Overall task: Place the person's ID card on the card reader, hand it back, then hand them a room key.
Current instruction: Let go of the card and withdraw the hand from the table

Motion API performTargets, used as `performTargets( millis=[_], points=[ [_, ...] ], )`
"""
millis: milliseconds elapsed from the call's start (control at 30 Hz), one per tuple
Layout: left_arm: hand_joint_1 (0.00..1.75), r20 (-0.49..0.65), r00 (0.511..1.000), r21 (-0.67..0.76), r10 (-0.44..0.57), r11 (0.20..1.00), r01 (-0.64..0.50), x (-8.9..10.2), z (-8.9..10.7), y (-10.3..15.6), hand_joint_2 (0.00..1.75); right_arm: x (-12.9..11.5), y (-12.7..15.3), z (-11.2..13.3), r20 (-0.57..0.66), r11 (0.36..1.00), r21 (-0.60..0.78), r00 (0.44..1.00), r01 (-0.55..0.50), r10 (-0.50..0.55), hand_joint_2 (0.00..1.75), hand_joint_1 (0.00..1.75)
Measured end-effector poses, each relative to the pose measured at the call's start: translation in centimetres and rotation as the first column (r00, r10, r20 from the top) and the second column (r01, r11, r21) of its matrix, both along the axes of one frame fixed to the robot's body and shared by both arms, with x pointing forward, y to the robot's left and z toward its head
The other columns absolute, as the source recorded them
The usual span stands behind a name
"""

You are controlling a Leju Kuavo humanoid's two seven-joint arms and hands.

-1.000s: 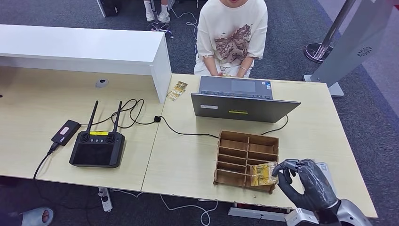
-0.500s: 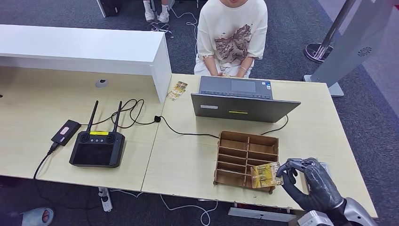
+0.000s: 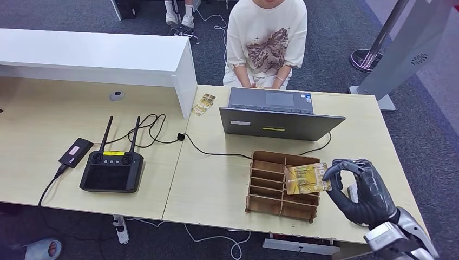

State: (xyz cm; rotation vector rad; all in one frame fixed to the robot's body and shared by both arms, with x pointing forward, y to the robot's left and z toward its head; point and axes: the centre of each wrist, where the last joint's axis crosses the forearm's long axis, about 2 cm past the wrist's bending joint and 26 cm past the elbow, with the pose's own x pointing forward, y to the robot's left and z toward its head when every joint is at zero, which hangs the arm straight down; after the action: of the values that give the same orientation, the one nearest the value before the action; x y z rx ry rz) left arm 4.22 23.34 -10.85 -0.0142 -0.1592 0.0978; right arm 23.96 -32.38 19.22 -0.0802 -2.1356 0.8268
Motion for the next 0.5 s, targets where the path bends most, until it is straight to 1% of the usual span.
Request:
performTargets(
  millis=[333, 500],
  points=[
    [0.00, 0.001, 1.000, 0.002, 0.000, 1.000, 0.000, 0.1, 0.0, 0.1, 0.00, 4.4, 1.7, 4.3, 0.083, 0.999, 0.053, 0.997, -0.005, 0.001, 1.75, 1.75],
    [0.00, 0.001, 1.000, 0.002, 0.000, 1.000, 0.000, 0.1, 0.0, 0.1, 0.00, 5.4, 2.2, 5.2, 0.101, 0.998, 0.057, 0.995, -0.013, 0.007, 1.75, 1.75]
  ],
)
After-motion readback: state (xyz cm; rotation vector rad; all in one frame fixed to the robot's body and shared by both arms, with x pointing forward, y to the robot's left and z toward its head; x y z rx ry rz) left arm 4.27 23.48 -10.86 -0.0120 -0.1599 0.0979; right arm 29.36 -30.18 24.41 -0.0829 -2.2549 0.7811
